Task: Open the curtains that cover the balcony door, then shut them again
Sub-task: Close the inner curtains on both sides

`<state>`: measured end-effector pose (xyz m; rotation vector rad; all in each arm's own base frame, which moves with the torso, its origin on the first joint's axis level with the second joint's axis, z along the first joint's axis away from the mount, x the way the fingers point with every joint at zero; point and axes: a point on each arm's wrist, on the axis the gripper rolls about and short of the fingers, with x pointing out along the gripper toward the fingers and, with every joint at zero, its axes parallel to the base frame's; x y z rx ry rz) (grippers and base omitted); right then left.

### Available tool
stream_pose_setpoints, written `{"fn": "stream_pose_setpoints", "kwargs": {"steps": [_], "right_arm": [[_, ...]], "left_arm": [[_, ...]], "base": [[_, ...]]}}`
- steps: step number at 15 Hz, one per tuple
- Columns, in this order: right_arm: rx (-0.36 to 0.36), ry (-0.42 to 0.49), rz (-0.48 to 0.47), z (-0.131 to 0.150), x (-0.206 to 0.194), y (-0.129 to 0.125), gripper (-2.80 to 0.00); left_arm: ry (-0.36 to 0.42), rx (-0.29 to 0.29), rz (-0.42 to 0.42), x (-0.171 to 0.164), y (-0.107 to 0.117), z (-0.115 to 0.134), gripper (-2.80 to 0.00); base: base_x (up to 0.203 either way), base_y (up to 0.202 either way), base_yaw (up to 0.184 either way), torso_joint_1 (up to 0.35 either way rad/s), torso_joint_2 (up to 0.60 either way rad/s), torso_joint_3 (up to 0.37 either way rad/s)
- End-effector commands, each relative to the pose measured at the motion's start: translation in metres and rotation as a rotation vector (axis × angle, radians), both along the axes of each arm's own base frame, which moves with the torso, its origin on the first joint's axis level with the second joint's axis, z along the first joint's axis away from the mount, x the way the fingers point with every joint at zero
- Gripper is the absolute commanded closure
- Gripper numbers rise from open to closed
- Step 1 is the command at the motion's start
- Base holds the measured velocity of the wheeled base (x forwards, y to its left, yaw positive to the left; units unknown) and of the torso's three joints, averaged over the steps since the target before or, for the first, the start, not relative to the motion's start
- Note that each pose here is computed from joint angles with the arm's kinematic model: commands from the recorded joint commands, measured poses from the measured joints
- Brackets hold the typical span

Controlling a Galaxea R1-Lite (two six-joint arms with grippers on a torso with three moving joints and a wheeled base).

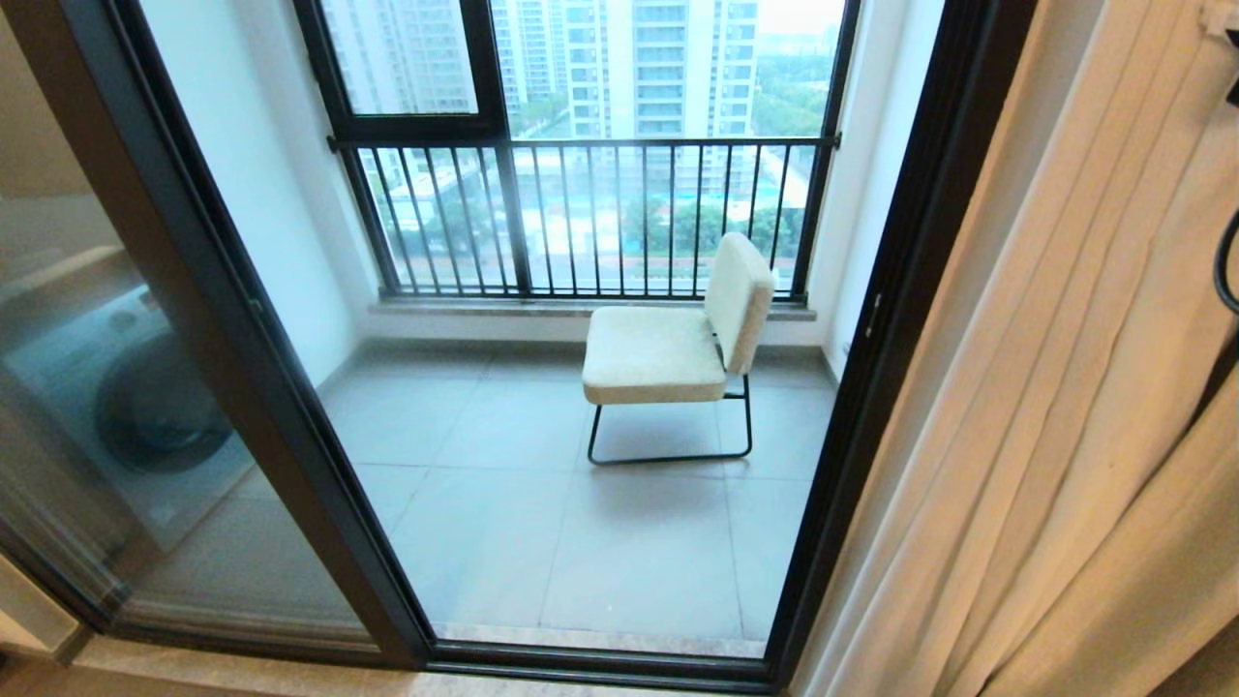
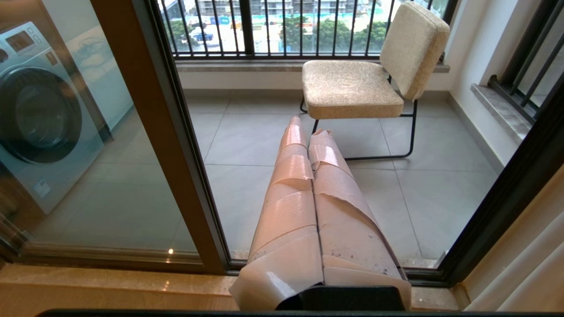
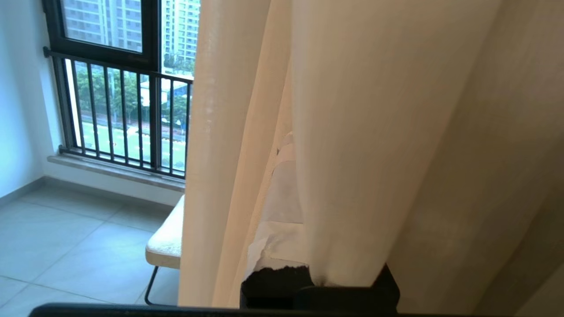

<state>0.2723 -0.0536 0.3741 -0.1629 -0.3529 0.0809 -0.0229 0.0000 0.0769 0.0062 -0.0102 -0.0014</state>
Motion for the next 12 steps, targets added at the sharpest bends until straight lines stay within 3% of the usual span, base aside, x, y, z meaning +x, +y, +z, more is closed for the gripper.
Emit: {"fn": "stream_pose_setpoints", "kwargs": {"steps": [1,6,12], "right_arm": [[0.004,0.013,0.023,-0.003,-0.006,0.007,0.00],[0.038,0.028,0.104,-0.007,-0.020,0.028,0.00],[0.036,0.014,0.113,-0.005,-0.029,0.031,0.00]], "left_arm": [[-0.001,0.000,0.000,0.000,0.000,0.000,0.00],[-0.001,0.000,-0.001,0.000,0.000,0.000,0.00],[-0.001,0.000,0.000,0.000,0.000,0.000,0.00]], "base": [[0.000,0.000,0.000,0.000,0.00,0.000],[0.000,0.000,0.000,0.000,0.00,0.000],[0.000,0.000,0.000,0.000,0.00,0.000]]}}
